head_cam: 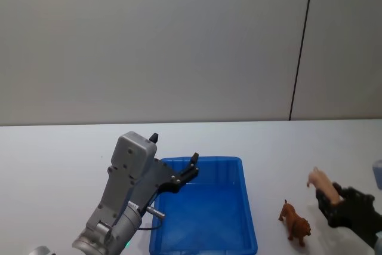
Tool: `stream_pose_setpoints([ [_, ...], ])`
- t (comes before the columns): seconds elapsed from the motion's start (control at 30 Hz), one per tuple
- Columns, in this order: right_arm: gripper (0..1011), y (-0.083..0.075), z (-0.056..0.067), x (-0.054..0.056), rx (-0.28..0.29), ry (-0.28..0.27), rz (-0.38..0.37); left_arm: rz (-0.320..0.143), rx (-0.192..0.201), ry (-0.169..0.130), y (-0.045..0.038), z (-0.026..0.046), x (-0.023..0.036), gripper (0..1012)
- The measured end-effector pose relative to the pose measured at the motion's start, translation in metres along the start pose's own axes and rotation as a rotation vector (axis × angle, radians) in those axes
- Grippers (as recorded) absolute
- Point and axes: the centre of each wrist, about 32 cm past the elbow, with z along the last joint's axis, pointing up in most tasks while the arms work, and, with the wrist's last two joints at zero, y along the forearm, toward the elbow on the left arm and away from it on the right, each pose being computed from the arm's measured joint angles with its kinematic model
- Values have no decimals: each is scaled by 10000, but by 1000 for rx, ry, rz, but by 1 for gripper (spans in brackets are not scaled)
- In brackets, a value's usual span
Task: Pick up the two dolls from the table and place them into the box.
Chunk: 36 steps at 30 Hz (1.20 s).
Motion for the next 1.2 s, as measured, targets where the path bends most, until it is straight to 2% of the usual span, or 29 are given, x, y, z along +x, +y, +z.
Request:
stream_pose_setpoints([
  [0.07, 367, 16, 44, -6, 18, -8, 10, 0, 0, 0, 0, 0, 0, 1001],
  [0.13, 367, 55, 141, -24, 53, -23, 35, 0, 0, 0, 0, 0, 0, 1001],
  [0.37, 367, 147, 322, -78, 108, -46, 99, 0, 0, 0, 0, 0, 0, 1001],
  [0.57, 367, 262, 481, -175, 143, -57, 177, 0, 0, 0, 0, 0, 0, 1001],
  [0.77, 367, 426, 615, -341, 152, -59, 275, 0, 0, 0, 0, 0, 0, 1001],
  [0.8, 367, 426, 615, -341, 152, -59, 275, 0, 0, 0, 0, 0, 0, 1001],
  [0.9, 367, 528, 667, -462, 148, -54, 332, 0, 0, 0, 0, 0, 0, 1001],
  [0.97, 407, 567, 682, -510, 145, -53, 354, 0, 0, 0, 0, 0, 0, 1001],
  [1.0, 459, 594, 689, -546, 143, -51, 367, 0, 0, 0, 0, 0, 0, 1001],
  [1.03, 459, 635, 698, -603, 138, -48, 390, 0, 0, 0, 0, 0, 0, 1001],
  [1.1, 566, 673, 704, -652, 133, -45, 407, 0, 0, 0, 0, 0, 0, 1001],
  [1.2, 626, 742, 711, -745, 125, -41, 439, 0, 0, 0, 0, 0, 0, 1001],
])
